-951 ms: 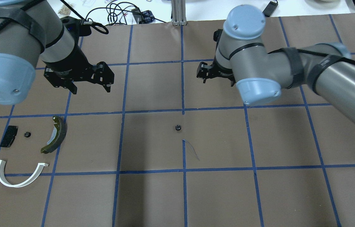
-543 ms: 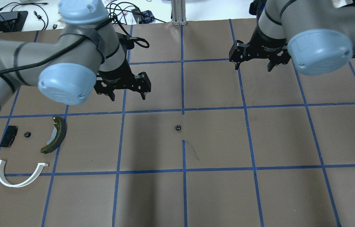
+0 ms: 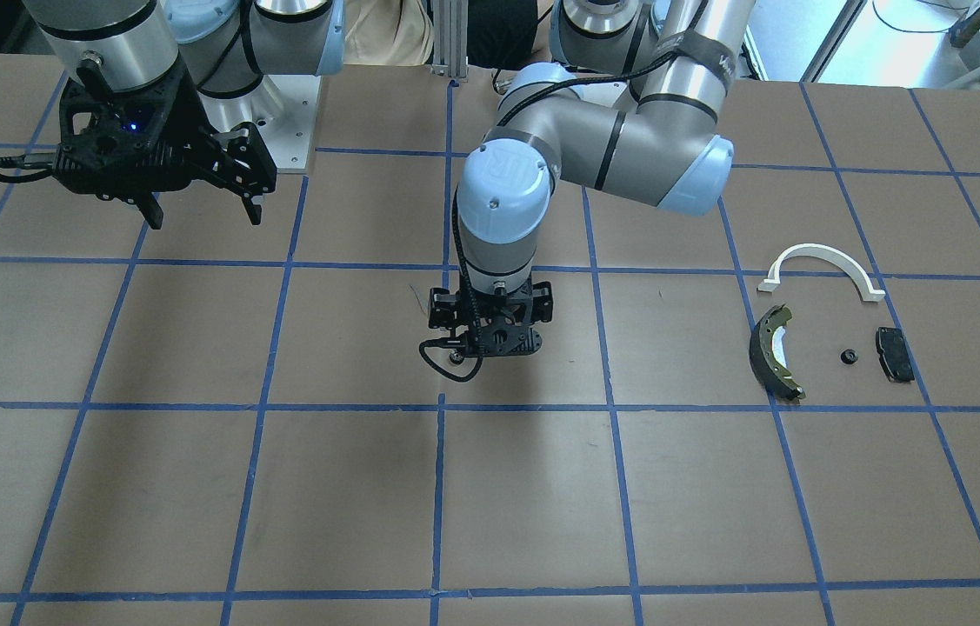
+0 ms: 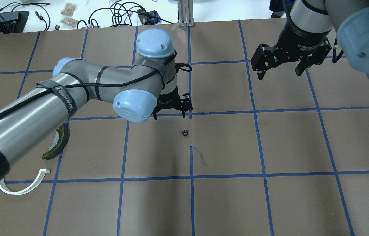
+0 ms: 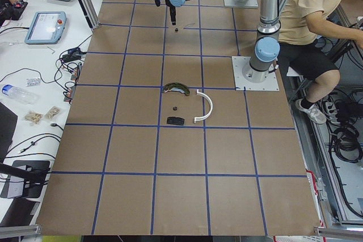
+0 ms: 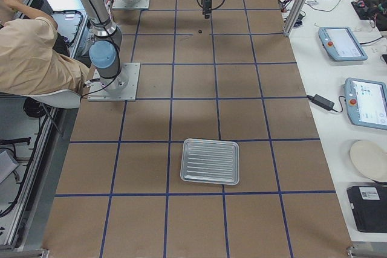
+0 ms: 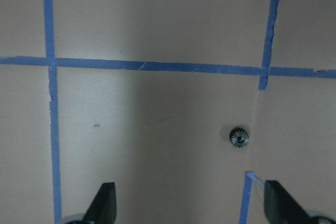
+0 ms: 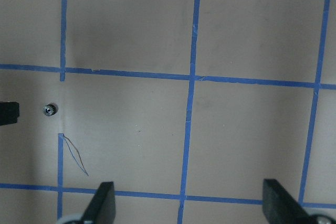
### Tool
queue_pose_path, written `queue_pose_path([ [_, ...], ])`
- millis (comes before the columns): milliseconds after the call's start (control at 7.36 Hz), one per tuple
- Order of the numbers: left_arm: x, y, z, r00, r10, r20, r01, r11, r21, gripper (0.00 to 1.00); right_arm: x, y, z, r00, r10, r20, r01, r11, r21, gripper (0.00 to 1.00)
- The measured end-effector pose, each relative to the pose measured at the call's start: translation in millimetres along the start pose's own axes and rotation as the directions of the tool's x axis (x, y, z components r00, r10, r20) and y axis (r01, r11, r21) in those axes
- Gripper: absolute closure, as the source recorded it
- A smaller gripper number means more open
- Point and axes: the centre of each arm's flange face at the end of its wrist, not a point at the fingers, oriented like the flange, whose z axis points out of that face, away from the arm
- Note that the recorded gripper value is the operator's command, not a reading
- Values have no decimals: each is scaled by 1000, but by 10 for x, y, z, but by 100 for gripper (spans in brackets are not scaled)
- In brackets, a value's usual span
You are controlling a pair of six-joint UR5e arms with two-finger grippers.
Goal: Place bearing gear from tray to pile
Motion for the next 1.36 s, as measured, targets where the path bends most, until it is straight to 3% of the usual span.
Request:
queue_pose_path([
  [408, 354, 71, 594, 999, 26, 22, -25, 999, -37, 2, 42, -27, 4, 1000, -11, -5, 11, 1000, 14, 0],
  [815, 404, 117, 814, 999, 32, 33, -31, 998, -59, 13, 142, -48, 8, 1000, 6, -7, -6, 1000, 18, 0],
  [1087, 416, 97, 892, 999, 34, 24, -33, 999, -38, 16, 250, -27, 191, 1000, 27, -2, -27, 999, -19, 0],
  [1223, 431, 68, 913, 999, 33, 14, -33, 999, -16, 40, 260, -13, 253, 999, 35, 3, -35, 999, -30, 0],
  [1359, 439, 51, 936, 999, 32, 9, -32, 999, -7, 53, 265, -11, 251, 999, 36, 3, -36, 999, -28, 0],
])
